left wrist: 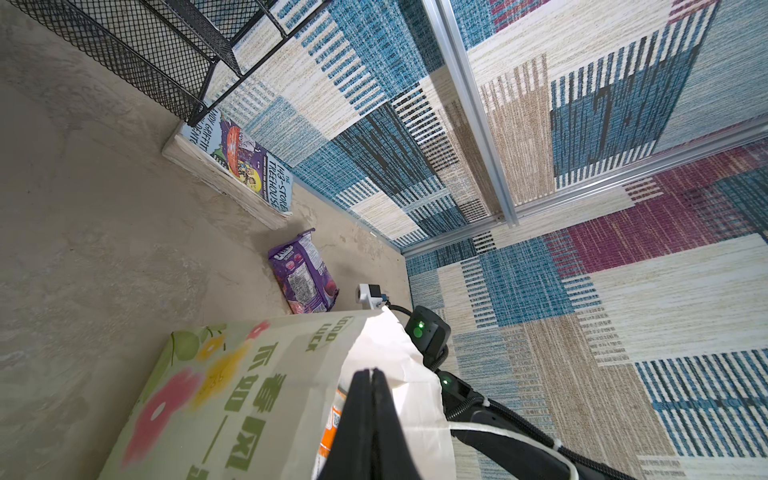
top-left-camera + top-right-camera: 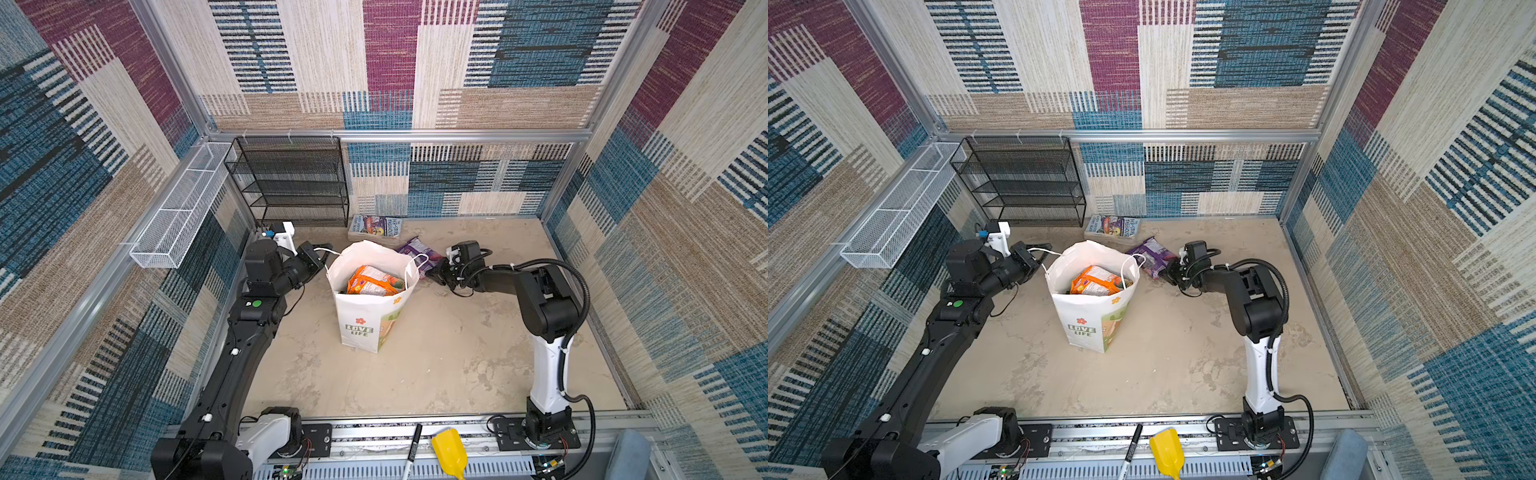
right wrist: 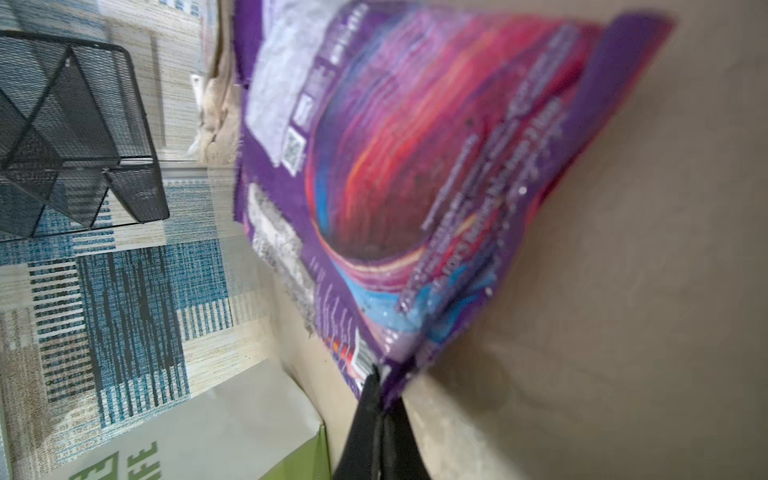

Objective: Place the snacks into the paper bag
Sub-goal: 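Lift the purple bag with the right gripper and carry it over the paper bag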

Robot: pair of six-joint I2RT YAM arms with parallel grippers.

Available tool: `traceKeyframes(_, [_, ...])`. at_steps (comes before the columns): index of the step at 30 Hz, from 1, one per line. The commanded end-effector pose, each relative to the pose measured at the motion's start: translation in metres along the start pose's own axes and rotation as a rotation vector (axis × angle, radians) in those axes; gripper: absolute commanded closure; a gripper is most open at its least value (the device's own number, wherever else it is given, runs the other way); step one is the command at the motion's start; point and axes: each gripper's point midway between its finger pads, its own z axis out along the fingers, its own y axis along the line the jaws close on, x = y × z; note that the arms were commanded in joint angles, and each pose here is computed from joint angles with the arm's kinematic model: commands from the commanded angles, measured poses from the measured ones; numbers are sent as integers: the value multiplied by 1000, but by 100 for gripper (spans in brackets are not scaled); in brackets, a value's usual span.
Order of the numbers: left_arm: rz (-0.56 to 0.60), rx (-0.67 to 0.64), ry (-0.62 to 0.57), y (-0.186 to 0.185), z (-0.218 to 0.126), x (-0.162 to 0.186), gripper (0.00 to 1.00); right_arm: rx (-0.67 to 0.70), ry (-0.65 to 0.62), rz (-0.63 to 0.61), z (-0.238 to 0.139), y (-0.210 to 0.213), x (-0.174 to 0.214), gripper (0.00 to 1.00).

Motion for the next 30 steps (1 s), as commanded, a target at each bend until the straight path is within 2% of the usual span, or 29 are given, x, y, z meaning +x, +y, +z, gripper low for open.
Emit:
traceKeyframes(1, [29, 68, -38, -17, -1, -11, 100, -18, -56, -62, -20, 22, -7, 100])
traceKeyframes(14, [24, 66, -39, -15, -1, -12, 100, -126, -222, -188, -116, 99, -6, 100])
traceKeyframes(23, [26, 70, -39, -16, -1, -12, 100, -187, -355, -276, -196, 148, 5, 100])
traceKeyframes(30, [25, 72, -39, -17, -1, -12, 100, -270, -450, -354, -265, 206, 12, 100])
